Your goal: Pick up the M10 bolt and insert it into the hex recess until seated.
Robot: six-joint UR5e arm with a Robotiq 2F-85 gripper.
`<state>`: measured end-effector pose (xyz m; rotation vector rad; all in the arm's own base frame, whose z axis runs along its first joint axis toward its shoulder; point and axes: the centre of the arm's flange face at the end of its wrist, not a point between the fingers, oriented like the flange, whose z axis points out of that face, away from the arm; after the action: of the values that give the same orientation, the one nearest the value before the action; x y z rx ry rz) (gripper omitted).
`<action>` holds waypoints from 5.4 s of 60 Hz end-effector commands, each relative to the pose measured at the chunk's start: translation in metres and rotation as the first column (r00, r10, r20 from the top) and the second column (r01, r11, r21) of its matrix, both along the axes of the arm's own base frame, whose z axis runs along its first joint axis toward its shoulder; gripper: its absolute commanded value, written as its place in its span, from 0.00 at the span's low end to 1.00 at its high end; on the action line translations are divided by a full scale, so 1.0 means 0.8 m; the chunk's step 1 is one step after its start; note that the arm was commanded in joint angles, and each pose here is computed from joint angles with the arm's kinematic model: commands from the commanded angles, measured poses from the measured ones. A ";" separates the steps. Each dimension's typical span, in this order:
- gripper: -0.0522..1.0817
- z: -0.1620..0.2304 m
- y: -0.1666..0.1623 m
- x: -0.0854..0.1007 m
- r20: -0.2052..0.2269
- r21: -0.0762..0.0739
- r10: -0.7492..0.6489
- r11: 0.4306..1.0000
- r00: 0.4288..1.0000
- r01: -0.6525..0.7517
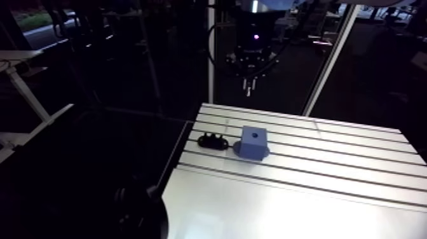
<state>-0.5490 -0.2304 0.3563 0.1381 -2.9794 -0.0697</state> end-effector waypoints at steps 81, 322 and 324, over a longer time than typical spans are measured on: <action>0.96 0.034 0.047 0.007 0.241 -0.003 0.091 0.996 0.966 -0.093; 1.00 -0.104 0.041 -0.001 0.349 -0.048 0.482 0.866 0.803 -0.499; 1.00 -0.104 0.041 -0.001 0.349 -0.046 0.482 0.865 0.804 -0.499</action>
<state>-0.5512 -0.1981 0.2758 1.0269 -3.1692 -0.0570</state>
